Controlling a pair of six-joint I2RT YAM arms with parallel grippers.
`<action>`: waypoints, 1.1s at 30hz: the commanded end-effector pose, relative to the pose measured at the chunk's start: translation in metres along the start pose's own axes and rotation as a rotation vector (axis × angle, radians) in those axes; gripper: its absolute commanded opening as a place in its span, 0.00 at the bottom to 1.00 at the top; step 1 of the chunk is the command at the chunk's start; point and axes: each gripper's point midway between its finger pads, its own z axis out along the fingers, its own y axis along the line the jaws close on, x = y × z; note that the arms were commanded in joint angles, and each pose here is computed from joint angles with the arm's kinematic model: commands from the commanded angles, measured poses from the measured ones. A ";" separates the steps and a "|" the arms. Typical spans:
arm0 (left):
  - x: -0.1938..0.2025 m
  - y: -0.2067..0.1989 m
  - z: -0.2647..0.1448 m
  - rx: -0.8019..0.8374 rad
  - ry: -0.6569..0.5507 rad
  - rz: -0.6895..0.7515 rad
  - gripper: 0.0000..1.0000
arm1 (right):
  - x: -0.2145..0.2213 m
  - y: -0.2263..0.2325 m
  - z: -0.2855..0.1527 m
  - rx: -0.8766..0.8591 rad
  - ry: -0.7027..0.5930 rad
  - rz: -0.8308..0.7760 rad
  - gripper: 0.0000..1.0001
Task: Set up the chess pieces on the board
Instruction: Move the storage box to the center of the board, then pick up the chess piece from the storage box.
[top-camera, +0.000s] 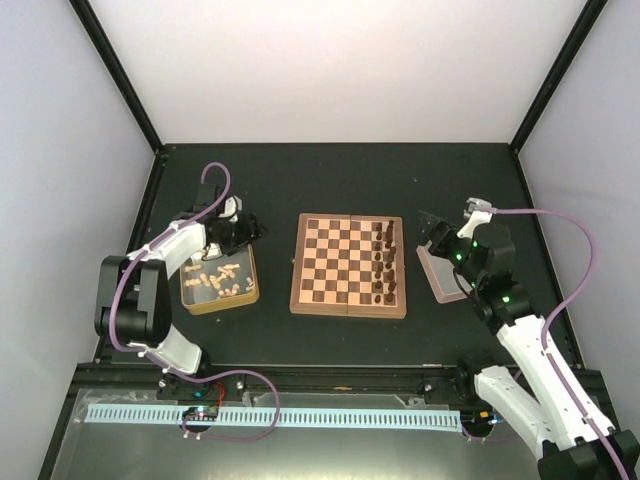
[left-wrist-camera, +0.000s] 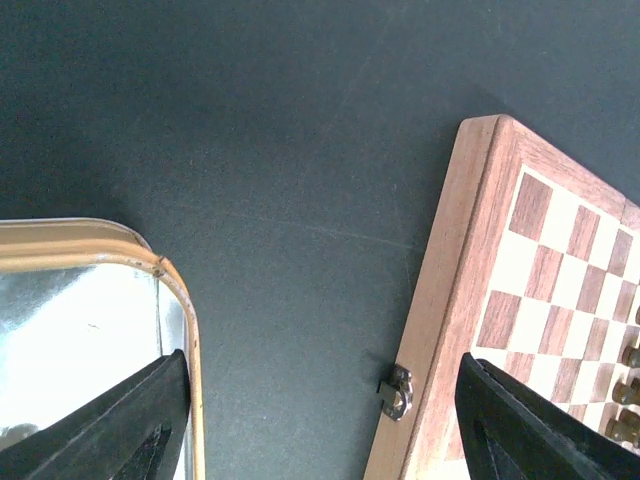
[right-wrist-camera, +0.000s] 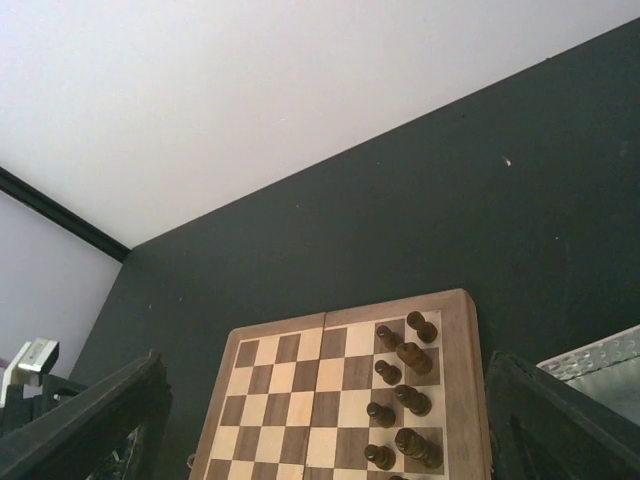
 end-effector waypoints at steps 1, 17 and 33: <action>-0.006 0.003 -0.020 -0.078 -0.059 0.041 0.74 | -0.009 0.004 0.002 -0.010 -0.027 -0.013 0.87; 0.048 0.111 -0.081 -0.579 -0.139 -0.050 0.50 | 0.009 0.010 0.016 -0.065 0.060 0.022 0.85; 0.044 0.125 -0.066 -0.624 -0.126 -0.045 0.22 | 0.004 0.007 0.007 -0.041 0.037 0.015 0.84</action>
